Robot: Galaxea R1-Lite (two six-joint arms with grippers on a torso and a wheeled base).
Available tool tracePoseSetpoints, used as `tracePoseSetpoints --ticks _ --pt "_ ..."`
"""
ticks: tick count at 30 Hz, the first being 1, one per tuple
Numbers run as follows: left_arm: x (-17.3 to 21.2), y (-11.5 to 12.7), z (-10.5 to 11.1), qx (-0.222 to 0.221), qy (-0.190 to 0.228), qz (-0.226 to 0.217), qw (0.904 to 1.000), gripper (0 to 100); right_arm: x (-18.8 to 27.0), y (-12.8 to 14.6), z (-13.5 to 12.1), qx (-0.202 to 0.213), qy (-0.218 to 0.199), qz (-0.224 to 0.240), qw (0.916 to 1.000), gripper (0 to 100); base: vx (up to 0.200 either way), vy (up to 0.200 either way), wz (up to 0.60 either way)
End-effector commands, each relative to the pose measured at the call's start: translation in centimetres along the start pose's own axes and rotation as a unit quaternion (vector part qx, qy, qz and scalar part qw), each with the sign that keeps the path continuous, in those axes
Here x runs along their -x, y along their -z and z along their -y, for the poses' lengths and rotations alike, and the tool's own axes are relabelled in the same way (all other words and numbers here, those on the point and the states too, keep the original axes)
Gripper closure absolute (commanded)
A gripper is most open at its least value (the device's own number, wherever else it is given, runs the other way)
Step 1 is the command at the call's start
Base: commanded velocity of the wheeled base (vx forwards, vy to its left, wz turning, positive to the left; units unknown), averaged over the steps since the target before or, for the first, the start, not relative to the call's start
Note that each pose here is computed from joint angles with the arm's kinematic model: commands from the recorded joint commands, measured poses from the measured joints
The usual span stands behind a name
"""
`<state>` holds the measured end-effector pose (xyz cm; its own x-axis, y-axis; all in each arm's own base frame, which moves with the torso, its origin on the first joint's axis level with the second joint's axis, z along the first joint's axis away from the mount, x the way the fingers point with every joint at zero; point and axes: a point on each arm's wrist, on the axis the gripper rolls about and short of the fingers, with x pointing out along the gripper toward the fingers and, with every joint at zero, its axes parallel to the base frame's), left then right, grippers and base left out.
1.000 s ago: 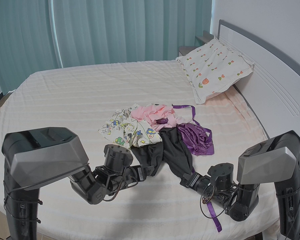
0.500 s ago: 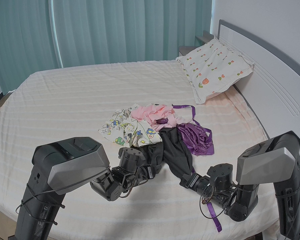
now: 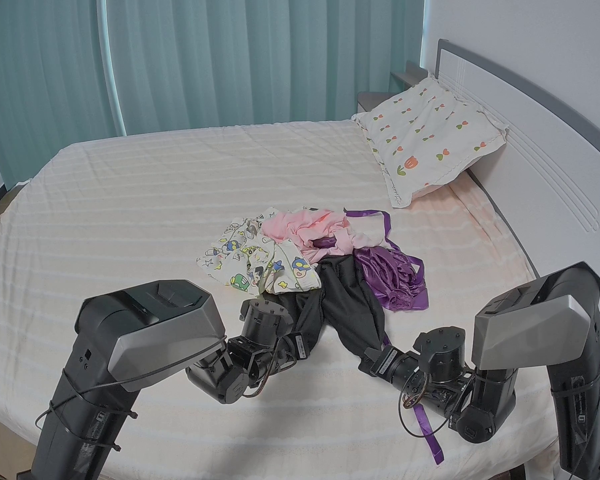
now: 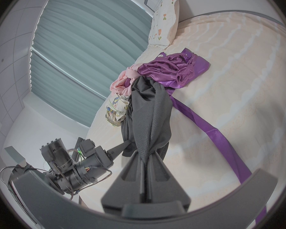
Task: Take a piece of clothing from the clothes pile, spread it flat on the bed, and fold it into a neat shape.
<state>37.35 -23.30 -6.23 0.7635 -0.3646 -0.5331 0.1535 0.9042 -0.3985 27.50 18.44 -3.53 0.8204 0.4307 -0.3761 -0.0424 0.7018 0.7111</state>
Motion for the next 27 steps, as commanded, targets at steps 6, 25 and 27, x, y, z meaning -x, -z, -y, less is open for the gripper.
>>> tracePoseSetpoints --ticks 6,25,27 --pt "8.9 -3.5 1.6 0.074 0.023 0.048 0.9959 100 1.2 -1.7 -3.1 -0.005 -0.053 0.030 0.9981 100 0.000 0.000 0.00" --pt "27.5 -12.8 5.1 0.077 0.115 0.277 0.9510 100 12.2 -13.9 -14.7 0.065 -0.272 0.229 0.9324 100 0.000 0.000 0.00" --pt "27.4 -12.2 4.4 0.077 0.101 0.270 0.9545 100 11.6 -13.0 -13.5 0.066 -0.251 0.209 0.9427 100 0.000 0.000 0.00"
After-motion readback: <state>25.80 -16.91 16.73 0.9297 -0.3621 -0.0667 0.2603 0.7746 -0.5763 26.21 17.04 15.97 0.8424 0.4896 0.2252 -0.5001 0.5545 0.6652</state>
